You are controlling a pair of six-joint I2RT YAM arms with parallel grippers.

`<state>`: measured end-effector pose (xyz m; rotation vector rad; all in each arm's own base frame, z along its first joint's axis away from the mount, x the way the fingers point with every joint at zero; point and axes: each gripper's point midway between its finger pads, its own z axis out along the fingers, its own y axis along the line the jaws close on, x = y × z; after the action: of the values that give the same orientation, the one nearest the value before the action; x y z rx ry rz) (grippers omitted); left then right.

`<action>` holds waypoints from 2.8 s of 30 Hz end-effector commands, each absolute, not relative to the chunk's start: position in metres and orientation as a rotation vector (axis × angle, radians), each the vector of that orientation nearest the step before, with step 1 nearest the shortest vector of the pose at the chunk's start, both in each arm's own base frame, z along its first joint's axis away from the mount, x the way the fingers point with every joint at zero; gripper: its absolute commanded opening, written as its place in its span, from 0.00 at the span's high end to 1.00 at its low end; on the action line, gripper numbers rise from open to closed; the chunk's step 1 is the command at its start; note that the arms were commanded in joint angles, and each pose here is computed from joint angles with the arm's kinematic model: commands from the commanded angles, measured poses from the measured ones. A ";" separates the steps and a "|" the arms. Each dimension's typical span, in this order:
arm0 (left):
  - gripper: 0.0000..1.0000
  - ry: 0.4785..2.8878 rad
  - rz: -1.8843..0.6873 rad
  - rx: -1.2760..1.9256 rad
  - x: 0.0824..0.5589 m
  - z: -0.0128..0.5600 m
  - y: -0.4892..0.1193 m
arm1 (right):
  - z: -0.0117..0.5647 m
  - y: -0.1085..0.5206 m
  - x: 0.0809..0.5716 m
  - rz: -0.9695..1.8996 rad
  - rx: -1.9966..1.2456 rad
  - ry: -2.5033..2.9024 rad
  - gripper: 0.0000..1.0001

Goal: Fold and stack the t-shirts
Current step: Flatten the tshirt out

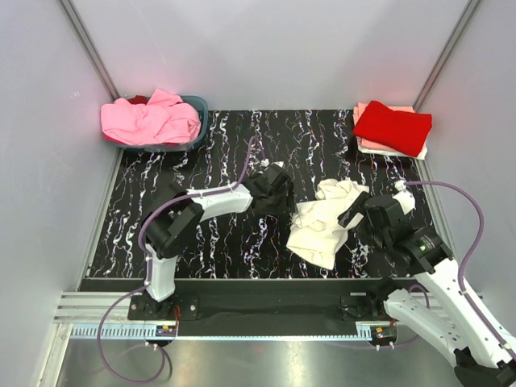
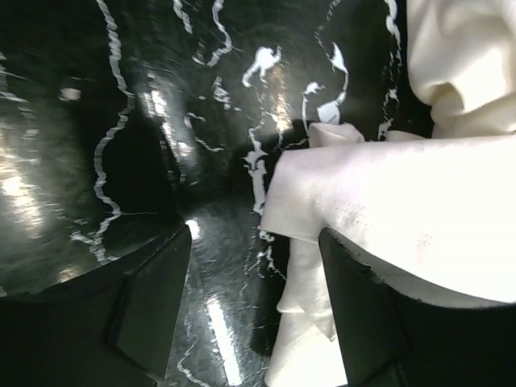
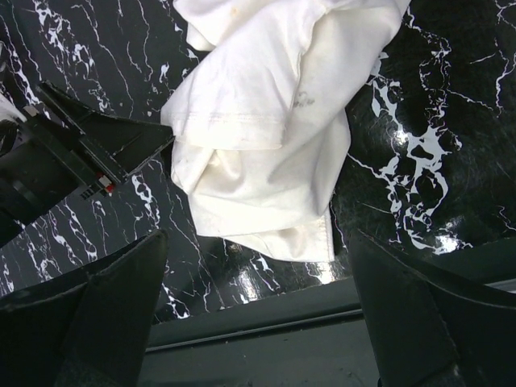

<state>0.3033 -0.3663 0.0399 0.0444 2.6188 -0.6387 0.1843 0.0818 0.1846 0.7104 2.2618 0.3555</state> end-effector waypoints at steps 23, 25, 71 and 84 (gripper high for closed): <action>0.33 2.446 -1.052 -0.261 0.306 0.041 -0.377 | 0.161 0.092 0.182 0.392 0.702 2.310 0.00; 0.33 2.427 -1.088 -0.265 0.306 0.039 -0.380 | 0.160 0.091 0.182 0.387 0.706 2.311 0.00; 0.94 2.173 -0.379 -0.368 0.238 0.255 -0.129 | 0.201 0.105 0.235 0.342 0.635 2.219 0.00; 0.90 2.246 -0.208 -0.532 0.196 0.196 -0.068 | 0.162 0.154 0.305 0.249 0.535 2.414 0.10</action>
<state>0.1921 -0.0705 0.2000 -0.5061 2.2585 -0.2288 0.2963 0.1463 0.1627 0.5277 2.3996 0.2195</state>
